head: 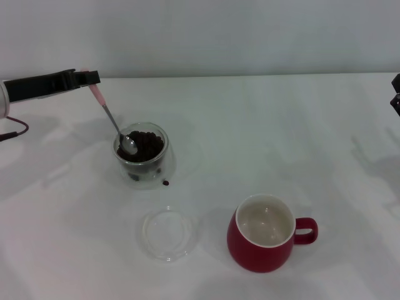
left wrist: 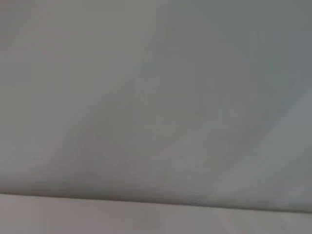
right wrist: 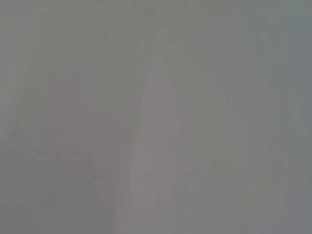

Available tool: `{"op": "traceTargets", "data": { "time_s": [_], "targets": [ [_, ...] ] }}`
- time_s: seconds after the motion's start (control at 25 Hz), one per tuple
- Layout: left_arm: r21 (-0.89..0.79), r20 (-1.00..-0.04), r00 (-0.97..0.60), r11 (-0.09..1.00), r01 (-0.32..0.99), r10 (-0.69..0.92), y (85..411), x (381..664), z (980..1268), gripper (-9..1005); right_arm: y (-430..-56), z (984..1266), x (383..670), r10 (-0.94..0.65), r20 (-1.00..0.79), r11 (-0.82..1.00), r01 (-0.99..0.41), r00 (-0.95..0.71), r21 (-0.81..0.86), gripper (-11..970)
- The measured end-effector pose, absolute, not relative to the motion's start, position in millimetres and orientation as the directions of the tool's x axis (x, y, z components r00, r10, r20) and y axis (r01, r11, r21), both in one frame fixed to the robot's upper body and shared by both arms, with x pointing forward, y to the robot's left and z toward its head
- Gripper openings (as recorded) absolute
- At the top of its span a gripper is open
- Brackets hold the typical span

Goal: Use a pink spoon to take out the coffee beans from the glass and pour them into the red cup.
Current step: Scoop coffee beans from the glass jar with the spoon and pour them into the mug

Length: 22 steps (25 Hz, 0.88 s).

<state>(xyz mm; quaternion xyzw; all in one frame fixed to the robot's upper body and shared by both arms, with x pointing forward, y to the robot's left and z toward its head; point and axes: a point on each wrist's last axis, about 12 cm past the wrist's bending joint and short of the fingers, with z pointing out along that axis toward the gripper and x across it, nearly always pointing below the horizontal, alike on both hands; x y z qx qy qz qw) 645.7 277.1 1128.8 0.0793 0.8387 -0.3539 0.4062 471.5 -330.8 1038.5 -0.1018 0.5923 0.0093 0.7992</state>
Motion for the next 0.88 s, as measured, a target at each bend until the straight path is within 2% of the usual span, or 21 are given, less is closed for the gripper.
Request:
{"op": "traceTargets", "data": {
  "time_s": [0.36, 0.88],
  "targets": [
    [-0.594, -0.711, -0.664, 0.703, 0.392, -0.230, 273, 638, 1120, 136, -332, 1036, 474, -0.114, -0.954, 0.980, -0.129, 0.277, -0.154, 835],
    [-0.637, -0.661, -0.685, 0.710, 0.299, -0.305, 280, 627, 1099, 136, -331, 1037, 476, -0.116, -0.952, 0.979, -0.130, 0.282, -0.158, 835]
  ]
}}
